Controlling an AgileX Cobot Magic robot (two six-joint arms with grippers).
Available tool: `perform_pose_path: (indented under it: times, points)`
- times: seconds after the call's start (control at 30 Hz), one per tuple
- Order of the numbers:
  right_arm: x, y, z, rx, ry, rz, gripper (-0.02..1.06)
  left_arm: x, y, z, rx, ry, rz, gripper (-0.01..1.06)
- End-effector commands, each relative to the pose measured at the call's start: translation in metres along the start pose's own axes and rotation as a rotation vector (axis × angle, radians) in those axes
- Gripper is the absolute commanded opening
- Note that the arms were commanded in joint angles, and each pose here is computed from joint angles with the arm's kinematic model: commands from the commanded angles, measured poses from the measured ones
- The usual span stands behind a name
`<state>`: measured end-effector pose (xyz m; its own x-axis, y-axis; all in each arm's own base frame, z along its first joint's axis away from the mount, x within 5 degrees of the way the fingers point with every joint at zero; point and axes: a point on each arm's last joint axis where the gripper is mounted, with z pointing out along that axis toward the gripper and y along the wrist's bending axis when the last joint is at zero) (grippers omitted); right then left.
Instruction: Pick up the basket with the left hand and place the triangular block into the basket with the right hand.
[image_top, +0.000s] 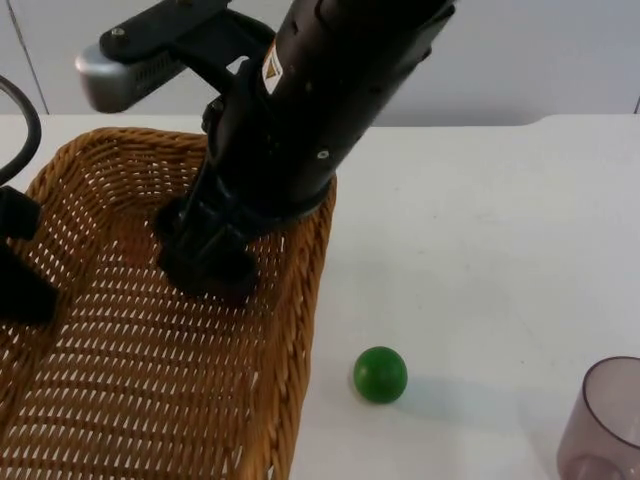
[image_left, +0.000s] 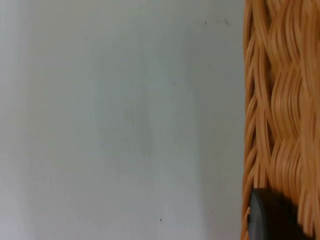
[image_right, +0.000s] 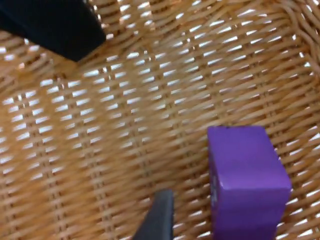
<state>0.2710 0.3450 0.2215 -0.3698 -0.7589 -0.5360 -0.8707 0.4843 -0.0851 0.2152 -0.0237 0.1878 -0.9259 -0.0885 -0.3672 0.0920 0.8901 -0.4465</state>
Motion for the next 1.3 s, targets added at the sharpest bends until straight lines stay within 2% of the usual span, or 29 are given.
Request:
perform_pose_path:
  times: [0.0, 0.2, 0.27, 0.37, 0.4, 0.53, 0.57, 0.6, 0.7, 0.73, 0.77, 0.9, 0.93, 1.1, 1.13, 1.27]
  points:
    - [-0.006, -0.002, -0.011, 0.011, -0.051, 0.006, 0.81, 0.0, -0.003, -0.001, 0.025, -0.009, -0.024, 0.0]
    - [-0.017, -0.023, -0.069, 0.068, -0.177, 0.035, 0.81, 0.0, -0.003, -0.001, 0.025, -0.009, -0.024, 0.0]
    - [-0.017, -0.038, -0.131, 0.109, -0.265, 0.07, 0.81, 0.0, -0.003, -0.001, 0.025, -0.009, -0.024, 0.0]
    - [-0.002, -0.044, -0.208, 0.162, -0.363, 0.101, 0.81, -0.001, -0.004, -0.001, 0.034, -0.016, -0.04, 0.0]
    - [-0.002, -0.044, -0.208, 0.162, -0.363, 0.101, 0.81, -0.001, -0.004, -0.001, 0.034, -0.016, -0.04, 0.0]
    - [0.045, -0.033, -0.282, 0.222, -0.495, 0.114, 0.81, -0.001, -0.004, -0.001, 0.039, -0.021, -0.051, 0.0]
    - [0.057, -0.028, -0.29, 0.229, -0.515, 0.112, 0.81, -0.002, -0.004, -0.001, 0.043, -0.024, -0.06, 0.0]
    - [0.057, -0.028, -0.29, 0.229, -0.515, 0.112, 0.81, -0.002, -0.004, -0.001, 0.043, -0.024, -0.06, 0.0]
    - [0.092, -0.012, -0.319, 0.259, -0.633, 0.104, 0.81, -0.006, -0.007, -0.003, 0.062, -0.048, -0.08, 0.0]
    - [0.1, -0.009, -0.326, 0.271, -0.677, 0.101, 0.81, -0.009, -0.009, -0.003, 0.063, -0.05, -0.066, 0.0]
    - [0.1, -0.009, -0.326, 0.271, -0.677, 0.101, 0.81, -0.009, -0.009, -0.003, 0.063, -0.05, -0.066, 0.0]
    - [0.131, 0.004, -0.343, 0.287, -0.821, 0.126, 0.81, -0.041, -0.03, 0.007, 0.099, -0.05, -0.031, 0.0]
    - [0.131, 0.004, -0.343, 0.287, -0.821, 0.126, 0.81, -0.041, -0.03, 0.007, 0.099, -0.05, -0.031, 0.0]
    - [0.137, 0.005, -0.34, 0.284, -0.777, 0.122, 0.81, -0.085, -0.067, 0.055, 0.143, 0.004, 0.059, 0.0]
    - [0.137, 0.005, -0.34, 0.284, -0.777, 0.122, 0.81, -0.085, -0.067, 0.055, 0.143, 0.004, 0.059, 0.0]
    - [0.133, 0.002, -0.329, 0.29, -0.725, 0.112, 0.81, -0.12, -0.1, 0.106, 0.176, 0.025, 0.104, 0.0]
